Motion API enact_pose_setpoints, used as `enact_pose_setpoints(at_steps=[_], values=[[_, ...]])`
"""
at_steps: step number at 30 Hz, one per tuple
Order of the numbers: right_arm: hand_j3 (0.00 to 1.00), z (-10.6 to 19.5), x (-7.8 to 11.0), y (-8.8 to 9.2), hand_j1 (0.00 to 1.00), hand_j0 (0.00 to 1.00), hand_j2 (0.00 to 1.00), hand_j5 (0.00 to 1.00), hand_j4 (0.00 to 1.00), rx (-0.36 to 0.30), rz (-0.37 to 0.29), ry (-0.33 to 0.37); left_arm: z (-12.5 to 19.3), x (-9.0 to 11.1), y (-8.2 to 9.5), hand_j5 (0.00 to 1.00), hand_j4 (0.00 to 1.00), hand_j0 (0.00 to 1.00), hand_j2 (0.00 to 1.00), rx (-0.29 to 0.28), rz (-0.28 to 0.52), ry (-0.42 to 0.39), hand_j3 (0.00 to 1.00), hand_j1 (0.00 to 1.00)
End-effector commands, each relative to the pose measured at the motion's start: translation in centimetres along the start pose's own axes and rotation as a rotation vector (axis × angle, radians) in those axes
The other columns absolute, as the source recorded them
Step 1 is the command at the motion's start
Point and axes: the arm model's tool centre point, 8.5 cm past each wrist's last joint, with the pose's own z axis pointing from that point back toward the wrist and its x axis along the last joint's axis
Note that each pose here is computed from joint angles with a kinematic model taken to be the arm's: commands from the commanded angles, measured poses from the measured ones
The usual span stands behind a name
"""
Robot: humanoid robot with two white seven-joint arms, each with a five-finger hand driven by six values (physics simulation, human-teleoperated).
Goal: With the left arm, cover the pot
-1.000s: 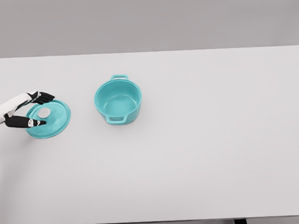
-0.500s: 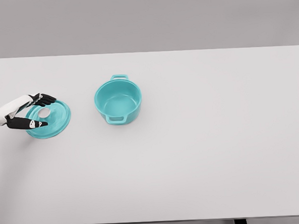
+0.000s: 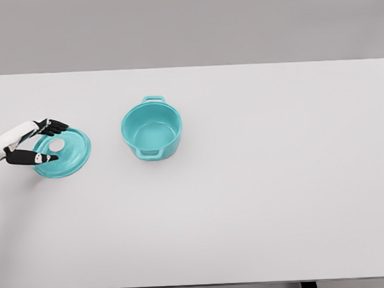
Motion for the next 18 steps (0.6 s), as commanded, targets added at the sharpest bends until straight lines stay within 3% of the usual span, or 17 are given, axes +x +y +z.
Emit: enact_pose_setpoints(at_steps=[1,18], values=[[1.00,-0.01,0.10,-0.02,1.00,1.00,1.00,1.00,1.00,0.000,0.001,-0.002,0.10,-0.18,0.11,0.77,0.77,0.77,0.77,0.005,0.005,0.005,0.77,0.77],[1.00,-0.01,0.10,-0.02,1.00,1.00,1.00,1.00,1.00,0.000,0.001,-0.002,-0.11,-0.23,-0.56,0.74,0.74,0.74,0.74,-0.013,0.002,0.003,0.74,0.74]])
